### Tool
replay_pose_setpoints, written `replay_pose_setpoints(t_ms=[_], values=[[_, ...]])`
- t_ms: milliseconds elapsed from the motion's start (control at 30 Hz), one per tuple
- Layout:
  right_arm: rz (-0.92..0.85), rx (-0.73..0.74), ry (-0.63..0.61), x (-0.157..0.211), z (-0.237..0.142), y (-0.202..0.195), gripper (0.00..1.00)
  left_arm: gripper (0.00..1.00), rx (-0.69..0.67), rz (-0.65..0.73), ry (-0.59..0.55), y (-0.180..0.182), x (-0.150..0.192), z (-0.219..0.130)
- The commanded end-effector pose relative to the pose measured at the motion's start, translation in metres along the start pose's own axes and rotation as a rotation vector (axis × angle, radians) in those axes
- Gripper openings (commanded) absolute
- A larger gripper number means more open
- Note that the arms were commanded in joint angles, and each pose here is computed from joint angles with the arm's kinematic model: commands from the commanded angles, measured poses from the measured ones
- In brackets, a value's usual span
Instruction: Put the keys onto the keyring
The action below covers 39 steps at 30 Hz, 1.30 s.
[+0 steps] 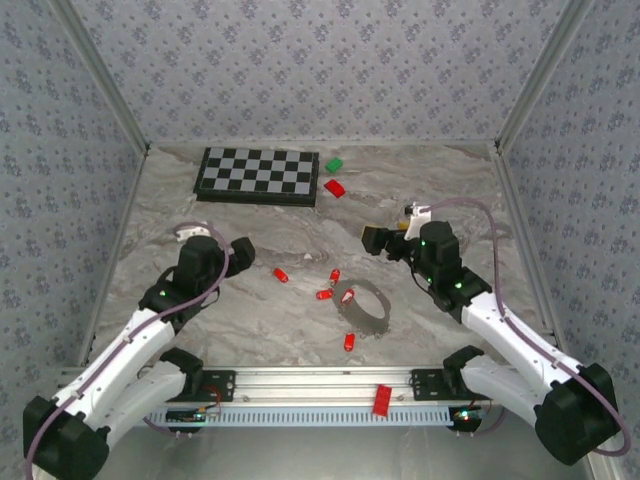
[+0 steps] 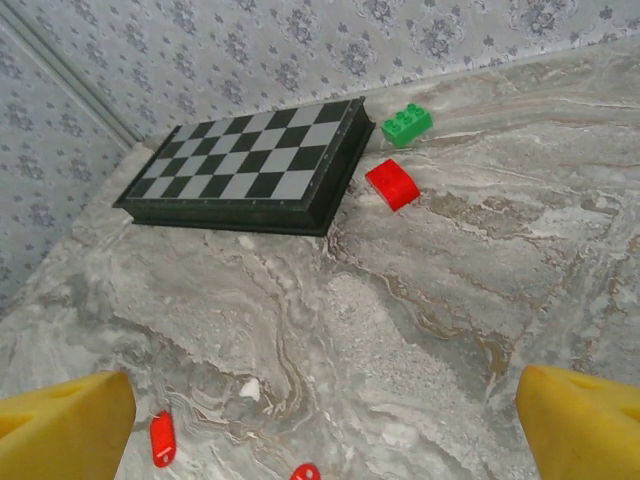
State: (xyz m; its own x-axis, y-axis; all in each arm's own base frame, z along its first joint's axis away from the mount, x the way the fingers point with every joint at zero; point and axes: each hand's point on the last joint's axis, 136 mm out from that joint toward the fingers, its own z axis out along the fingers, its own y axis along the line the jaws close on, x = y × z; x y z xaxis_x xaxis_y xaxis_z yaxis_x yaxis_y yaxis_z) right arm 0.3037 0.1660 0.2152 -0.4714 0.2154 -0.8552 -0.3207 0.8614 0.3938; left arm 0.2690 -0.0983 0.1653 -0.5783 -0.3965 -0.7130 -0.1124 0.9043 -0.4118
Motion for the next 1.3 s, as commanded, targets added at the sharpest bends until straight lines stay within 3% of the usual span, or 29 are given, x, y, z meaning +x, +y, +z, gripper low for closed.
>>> replay_pose_setpoints(t_ms=[0,333,600,933,1267], values=[[-0.023,0.078,0.001,0.013,0.000,-0.016,0.99,1.00,-0.023,0.046,0.044,-0.002,0.023,0.002],[0.001,0.166,0.004,0.025,0.001,-0.037,0.99,0.98,0.020,0.266,0.105,-0.038,0.062,0.006],[0.010,0.163,0.060,0.032,0.003,-0.037,0.99,0.80,0.167,0.471,0.209,-0.096,0.108,0.002],[0.028,0.222,0.129,0.048,-0.027,-0.047,0.99,0.58,0.302,0.713,0.343,-0.152,0.184,0.004],[0.045,0.238,0.080,0.067,-0.041,-0.067,0.99,0.48,0.388,0.795,0.466,-0.185,0.230,0.016]])
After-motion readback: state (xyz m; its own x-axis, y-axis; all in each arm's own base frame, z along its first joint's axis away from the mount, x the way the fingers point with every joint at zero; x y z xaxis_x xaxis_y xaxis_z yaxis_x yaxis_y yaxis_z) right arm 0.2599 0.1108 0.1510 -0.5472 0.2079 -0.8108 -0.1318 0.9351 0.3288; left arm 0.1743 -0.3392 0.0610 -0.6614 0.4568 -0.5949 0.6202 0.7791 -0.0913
